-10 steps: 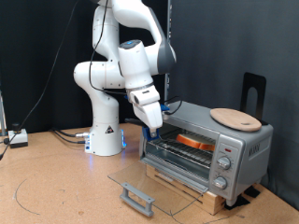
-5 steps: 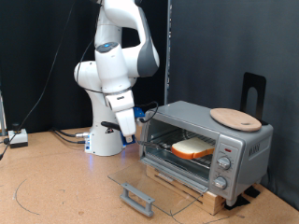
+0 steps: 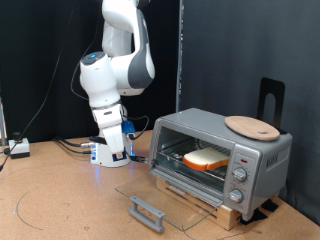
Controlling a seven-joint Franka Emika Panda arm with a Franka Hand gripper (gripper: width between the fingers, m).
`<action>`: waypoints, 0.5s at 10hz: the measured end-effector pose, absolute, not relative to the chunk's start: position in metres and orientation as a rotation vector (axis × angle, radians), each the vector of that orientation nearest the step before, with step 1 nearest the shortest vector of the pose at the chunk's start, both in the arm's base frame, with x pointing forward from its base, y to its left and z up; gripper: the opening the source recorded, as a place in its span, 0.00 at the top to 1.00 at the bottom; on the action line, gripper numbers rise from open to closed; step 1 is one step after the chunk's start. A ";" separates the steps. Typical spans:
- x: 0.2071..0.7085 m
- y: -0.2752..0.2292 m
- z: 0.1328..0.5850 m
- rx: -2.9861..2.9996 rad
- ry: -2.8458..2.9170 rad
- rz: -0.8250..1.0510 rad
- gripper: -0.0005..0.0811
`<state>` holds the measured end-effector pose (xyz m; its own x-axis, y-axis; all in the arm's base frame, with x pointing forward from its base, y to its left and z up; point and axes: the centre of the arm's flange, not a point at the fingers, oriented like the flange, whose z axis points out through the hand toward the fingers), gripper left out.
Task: Make a piece of toast with the oven
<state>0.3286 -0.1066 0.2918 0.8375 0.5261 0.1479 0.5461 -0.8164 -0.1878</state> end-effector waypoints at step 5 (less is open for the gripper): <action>0.332 -0.107 0.331 -2.594 -0.776 -0.361 0.49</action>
<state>0.3318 -0.1075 0.3314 0.8117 0.4645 0.3541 0.5700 -0.7625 -0.3063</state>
